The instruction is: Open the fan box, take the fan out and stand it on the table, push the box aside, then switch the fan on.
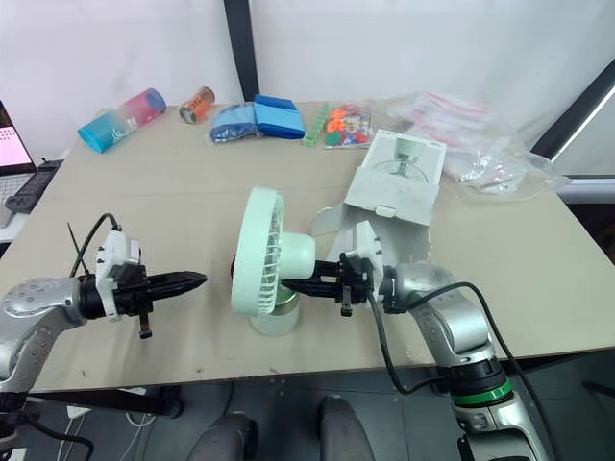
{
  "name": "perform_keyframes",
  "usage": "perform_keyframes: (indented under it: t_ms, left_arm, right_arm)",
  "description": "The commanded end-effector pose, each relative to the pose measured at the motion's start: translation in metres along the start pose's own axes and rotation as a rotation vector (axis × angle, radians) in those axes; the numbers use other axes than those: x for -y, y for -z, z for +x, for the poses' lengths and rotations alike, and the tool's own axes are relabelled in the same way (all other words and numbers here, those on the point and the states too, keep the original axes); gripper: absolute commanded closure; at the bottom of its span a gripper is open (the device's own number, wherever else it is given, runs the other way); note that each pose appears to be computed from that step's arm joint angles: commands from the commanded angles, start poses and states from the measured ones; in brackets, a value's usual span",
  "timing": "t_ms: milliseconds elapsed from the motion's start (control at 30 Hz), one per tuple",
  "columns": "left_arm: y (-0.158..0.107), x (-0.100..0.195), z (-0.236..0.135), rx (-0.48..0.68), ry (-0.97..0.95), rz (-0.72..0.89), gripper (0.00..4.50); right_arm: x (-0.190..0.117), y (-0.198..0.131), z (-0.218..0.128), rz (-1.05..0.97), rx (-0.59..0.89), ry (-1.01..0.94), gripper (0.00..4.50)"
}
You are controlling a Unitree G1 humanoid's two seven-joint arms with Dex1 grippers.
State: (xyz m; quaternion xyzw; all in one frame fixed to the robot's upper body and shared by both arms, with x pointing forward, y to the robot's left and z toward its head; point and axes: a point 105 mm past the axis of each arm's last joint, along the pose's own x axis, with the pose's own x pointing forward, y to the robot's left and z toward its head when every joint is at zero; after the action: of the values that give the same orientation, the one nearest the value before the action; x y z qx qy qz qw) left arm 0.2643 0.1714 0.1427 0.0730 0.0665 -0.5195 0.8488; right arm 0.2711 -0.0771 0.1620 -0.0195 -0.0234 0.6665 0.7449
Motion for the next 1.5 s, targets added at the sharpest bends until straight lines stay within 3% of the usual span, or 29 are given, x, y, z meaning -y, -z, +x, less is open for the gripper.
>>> perform_keyframes:
  t_ms: [33, 267, 700, 1500]
  left_arm:
    - [-0.011, 0.005, -0.003, 0.026, -0.015, 0.027, 4.43]
    - [-0.011, 0.013, 0.008, 0.026, 0.037, 0.032, 4.43]
    - [0.011, 0.032, 0.063, -0.026, 0.229, 0.041, 4.43]
    - [0.017, 0.039, 0.075, -0.036, 0.291, 0.063, 4.43]
  right_arm:
    - [-0.003, -0.029, 0.0, -0.082, 0.06, -0.027, 4.1]
    - [-0.002, -0.022, 0.001, -0.086, 0.019, -0.027, 4.1]
    - [-0.004, 0.002, -0.009, -0.073, -0.06, 0.016, 4.1]
    - [-0.007, 0.012, -0.017, -0.067, -0.084, 0.025, 4.1]
